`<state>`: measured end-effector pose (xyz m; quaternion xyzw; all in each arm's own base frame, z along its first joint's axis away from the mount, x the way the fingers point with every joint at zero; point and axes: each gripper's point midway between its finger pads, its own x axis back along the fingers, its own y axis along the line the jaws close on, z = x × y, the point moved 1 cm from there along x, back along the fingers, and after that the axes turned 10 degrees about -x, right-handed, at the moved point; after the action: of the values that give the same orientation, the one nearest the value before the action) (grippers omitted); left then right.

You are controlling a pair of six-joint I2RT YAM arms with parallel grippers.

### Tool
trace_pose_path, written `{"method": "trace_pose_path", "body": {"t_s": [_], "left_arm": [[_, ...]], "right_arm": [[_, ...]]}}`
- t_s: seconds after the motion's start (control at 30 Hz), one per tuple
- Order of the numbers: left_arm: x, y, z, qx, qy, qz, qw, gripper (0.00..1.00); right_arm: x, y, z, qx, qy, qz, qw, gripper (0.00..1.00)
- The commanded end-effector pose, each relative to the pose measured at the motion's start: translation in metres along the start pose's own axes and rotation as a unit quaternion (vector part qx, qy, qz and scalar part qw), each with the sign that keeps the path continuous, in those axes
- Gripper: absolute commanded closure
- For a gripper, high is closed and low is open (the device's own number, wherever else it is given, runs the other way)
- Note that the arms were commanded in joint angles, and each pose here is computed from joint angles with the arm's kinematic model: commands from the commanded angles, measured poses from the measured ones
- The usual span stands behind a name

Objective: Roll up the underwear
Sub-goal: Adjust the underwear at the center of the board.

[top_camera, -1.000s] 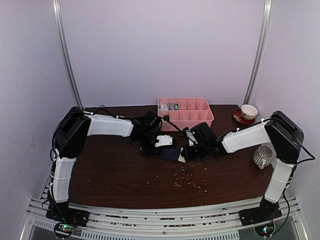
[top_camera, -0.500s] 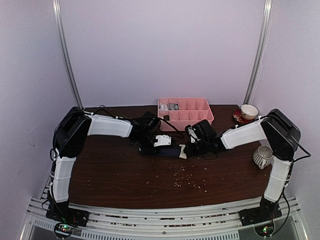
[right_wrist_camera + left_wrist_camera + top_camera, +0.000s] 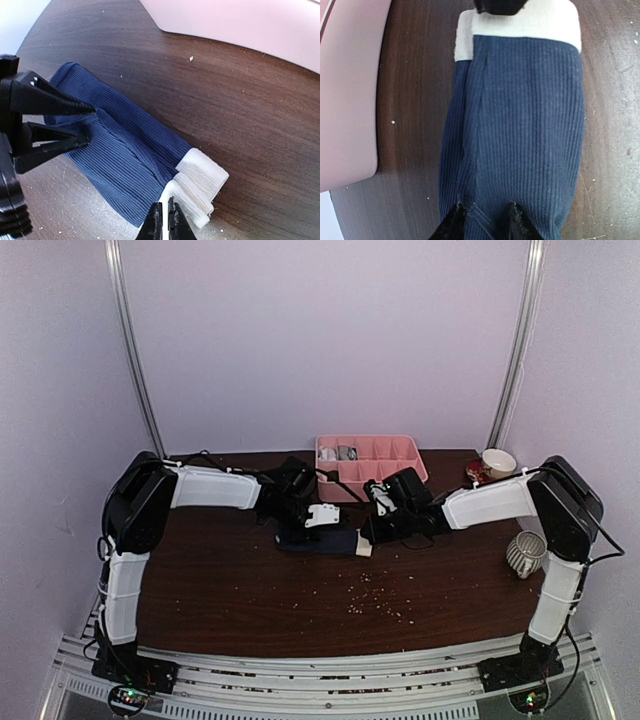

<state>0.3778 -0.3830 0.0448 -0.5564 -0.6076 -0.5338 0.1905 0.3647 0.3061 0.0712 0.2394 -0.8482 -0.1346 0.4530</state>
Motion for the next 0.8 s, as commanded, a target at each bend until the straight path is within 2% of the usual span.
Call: {"method": "trace_pose_path", "body": {"t_s": [0.0,0.2,0.5,0.77], "left_arm": [[0.020,0.015,-0.012,0.003,-0.024,-0.011,1.000,0.68],[0.020,0.017,-0.013,0.002,-0.025,-0.019,1.000,0.70],[0.013,0.008,0.008,0.004,0.015,-0.025,1.000,0.71],[0.042,0.021,0.013,0.009,0.019,-0.057,0.998,0.58]], "right_arm": [[0.001,0.002,-0.012,0.000,-0.012,0.003,1.000,0.93],[-0.020,-0.016,-0.007,-0.005,0.003,0.043,0.999,0.94],[-0.052,-0.049,0.014,-0.017,0.037,0.109,0.993,0.93],[-0.062,-0.062,0.030,-0.016,0.060,0.128,0.990,0.94]]}}
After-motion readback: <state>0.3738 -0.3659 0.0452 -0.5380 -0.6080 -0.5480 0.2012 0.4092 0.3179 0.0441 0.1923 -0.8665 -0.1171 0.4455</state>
